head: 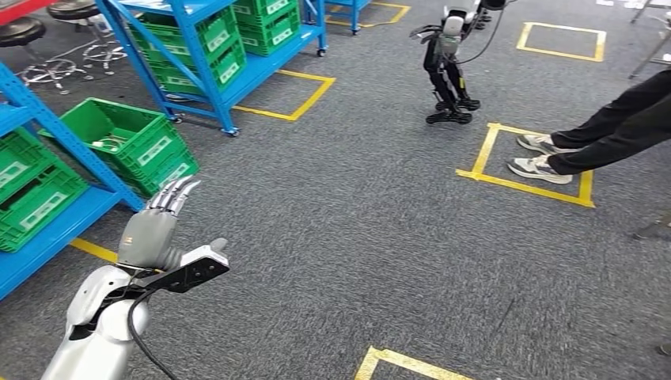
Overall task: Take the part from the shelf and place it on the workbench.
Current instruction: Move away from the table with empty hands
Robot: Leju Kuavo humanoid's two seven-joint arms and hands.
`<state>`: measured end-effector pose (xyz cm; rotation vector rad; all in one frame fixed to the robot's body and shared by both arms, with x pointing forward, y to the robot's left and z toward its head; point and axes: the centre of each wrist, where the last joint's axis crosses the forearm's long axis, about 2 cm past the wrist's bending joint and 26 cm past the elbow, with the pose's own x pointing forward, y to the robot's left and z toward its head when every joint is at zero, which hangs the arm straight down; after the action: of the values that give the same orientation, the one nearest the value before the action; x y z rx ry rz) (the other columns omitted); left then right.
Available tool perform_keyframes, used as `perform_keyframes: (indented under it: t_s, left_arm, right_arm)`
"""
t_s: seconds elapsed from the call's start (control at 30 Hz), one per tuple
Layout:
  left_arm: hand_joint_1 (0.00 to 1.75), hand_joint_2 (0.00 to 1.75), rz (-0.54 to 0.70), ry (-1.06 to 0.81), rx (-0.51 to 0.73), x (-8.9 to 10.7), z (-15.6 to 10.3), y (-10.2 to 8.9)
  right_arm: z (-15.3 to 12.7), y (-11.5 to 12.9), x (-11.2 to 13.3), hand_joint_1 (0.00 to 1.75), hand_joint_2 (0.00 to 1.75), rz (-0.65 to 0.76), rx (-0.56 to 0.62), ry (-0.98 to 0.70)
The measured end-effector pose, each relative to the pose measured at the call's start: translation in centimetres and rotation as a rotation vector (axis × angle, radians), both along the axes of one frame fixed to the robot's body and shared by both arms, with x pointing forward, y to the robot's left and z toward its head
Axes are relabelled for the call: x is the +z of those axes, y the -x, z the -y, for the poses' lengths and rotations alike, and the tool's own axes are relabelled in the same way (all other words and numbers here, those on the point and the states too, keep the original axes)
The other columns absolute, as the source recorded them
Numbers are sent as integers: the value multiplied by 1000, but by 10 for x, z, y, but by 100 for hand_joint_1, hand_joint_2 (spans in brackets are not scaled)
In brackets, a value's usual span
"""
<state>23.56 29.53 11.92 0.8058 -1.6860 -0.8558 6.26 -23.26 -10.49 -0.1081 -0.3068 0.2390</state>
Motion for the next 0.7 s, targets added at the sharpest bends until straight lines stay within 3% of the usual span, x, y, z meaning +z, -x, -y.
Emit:
perform_keyframes:
  t_s: [0.7]
  left_arm:
    - [0,175,-3,2,-13,0,6,0]
  right_arm:
    - [0,0,0,0,0,0,-5,-1]
